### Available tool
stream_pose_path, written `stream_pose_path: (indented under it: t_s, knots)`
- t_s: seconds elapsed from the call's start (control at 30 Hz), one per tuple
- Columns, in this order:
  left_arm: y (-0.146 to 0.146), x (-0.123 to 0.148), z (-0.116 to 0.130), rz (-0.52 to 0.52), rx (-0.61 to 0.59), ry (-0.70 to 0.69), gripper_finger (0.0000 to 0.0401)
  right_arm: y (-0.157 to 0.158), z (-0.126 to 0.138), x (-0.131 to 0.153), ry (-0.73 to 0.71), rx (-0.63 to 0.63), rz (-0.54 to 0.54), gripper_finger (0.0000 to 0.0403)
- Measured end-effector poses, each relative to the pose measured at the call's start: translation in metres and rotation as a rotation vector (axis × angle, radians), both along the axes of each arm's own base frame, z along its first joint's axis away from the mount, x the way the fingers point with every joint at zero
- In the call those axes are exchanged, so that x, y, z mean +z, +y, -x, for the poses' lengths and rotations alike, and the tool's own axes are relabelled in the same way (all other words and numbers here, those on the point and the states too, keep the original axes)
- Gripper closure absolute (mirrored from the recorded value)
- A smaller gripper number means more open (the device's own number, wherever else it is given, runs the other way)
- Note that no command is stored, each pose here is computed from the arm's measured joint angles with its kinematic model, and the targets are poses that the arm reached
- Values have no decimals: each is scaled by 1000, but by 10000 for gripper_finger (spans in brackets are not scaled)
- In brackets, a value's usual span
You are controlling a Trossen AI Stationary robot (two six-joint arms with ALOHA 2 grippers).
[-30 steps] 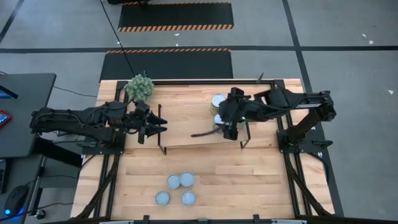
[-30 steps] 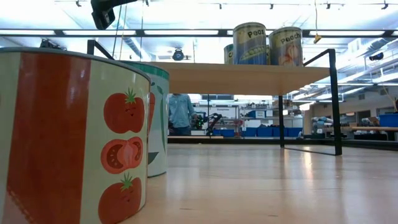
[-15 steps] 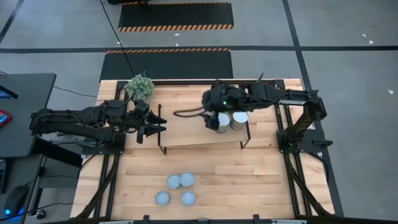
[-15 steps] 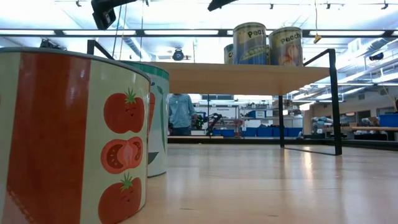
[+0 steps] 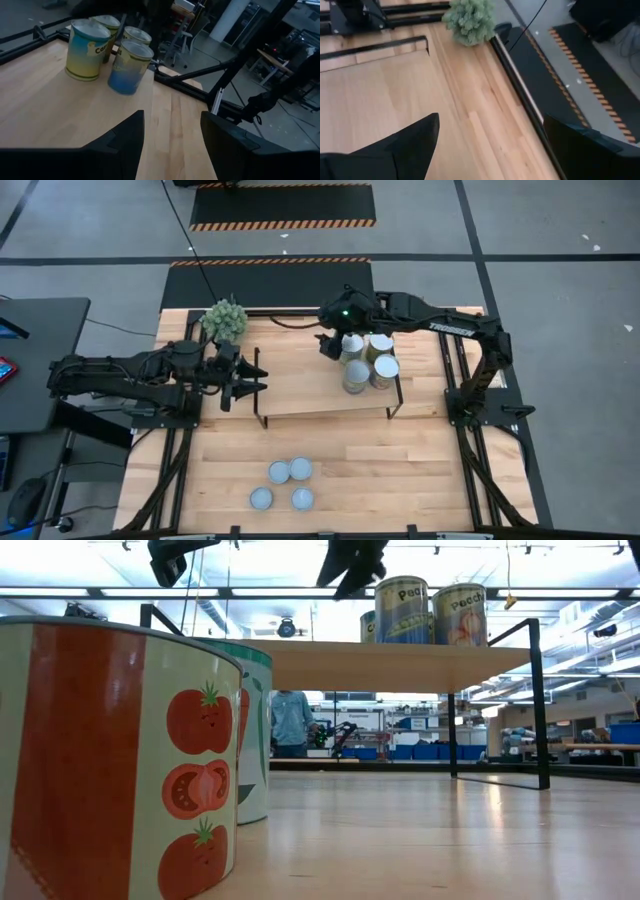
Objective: Pick and place cans onto a shelf
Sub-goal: Adjust the right blue can on the shelf
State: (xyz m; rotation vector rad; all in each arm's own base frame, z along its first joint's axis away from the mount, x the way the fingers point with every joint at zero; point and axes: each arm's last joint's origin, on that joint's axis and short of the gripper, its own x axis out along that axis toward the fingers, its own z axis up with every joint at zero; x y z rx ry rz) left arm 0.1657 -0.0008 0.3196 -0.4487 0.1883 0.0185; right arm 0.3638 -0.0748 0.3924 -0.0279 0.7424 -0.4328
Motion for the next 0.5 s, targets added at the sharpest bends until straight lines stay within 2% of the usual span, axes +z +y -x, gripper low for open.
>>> stream_pose_path:
  t_s: [0.23, 0.5]
  knots:
    - [0, 0, 0, 4, 1, 1, 200, -2, -7, -22, 87, -61, -94, 37]
    - [0, 0, 0, 11, 2, 0, 200, 4, 4, -31, 197, -120, -222, 41]
